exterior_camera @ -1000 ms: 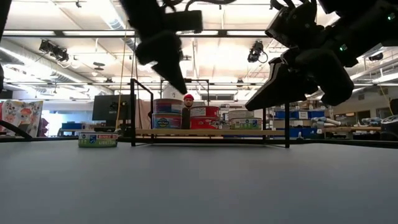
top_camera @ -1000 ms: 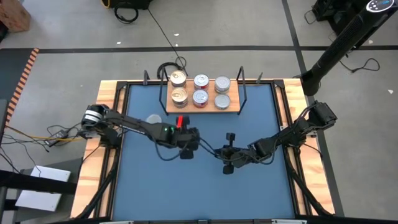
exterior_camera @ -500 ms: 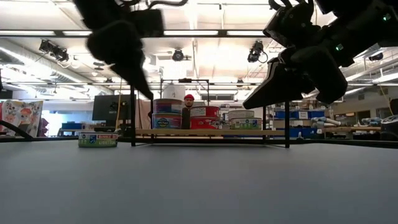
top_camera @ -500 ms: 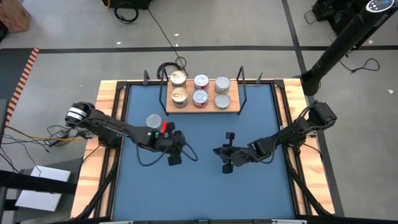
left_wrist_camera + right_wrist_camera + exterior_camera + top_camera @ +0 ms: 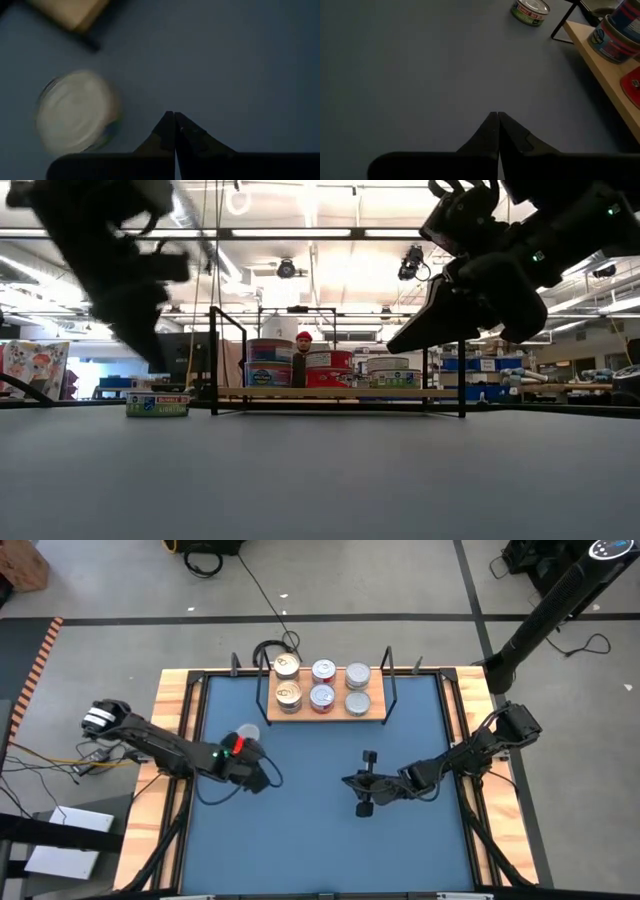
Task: Stack canned seafood by type on shelf
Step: Stack the white tuna can on the bottom white tuna can on the shelf
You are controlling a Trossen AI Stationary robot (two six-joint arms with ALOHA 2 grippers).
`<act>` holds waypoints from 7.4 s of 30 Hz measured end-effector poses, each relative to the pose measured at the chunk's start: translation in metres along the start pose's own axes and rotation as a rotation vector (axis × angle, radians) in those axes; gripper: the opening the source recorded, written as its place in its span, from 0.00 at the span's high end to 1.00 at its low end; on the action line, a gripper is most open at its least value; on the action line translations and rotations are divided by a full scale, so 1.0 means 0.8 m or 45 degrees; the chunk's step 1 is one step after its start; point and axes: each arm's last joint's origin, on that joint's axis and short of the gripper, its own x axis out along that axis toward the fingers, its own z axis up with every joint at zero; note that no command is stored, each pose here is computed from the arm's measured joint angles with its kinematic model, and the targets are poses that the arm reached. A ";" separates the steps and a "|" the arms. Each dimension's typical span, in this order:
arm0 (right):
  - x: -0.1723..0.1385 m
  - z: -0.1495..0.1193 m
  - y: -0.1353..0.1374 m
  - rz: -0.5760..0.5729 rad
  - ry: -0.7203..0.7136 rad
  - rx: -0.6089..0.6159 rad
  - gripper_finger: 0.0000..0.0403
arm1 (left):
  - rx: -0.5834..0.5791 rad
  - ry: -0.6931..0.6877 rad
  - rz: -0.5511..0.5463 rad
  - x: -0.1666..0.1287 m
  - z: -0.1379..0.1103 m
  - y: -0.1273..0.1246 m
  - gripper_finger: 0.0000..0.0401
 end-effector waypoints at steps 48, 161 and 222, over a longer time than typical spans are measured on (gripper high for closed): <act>0.000 0.002 0.003 0.099 -0.008 0.013 0.97 | -0.056 -0.142 -0.170 0.061 -0.010 0.015 0.99; 0.021 0.041 0.024 0.422 0.146 0.168 0.98 | 0.341 -0.711 -0.678 0.170 0.031 -0.116 0.99; 0.005 0.050 -0.023 0.339 0.279 0.439 0.79 | 0.461 -0.562 -0.707 0.170 0.022 -0.113 0.99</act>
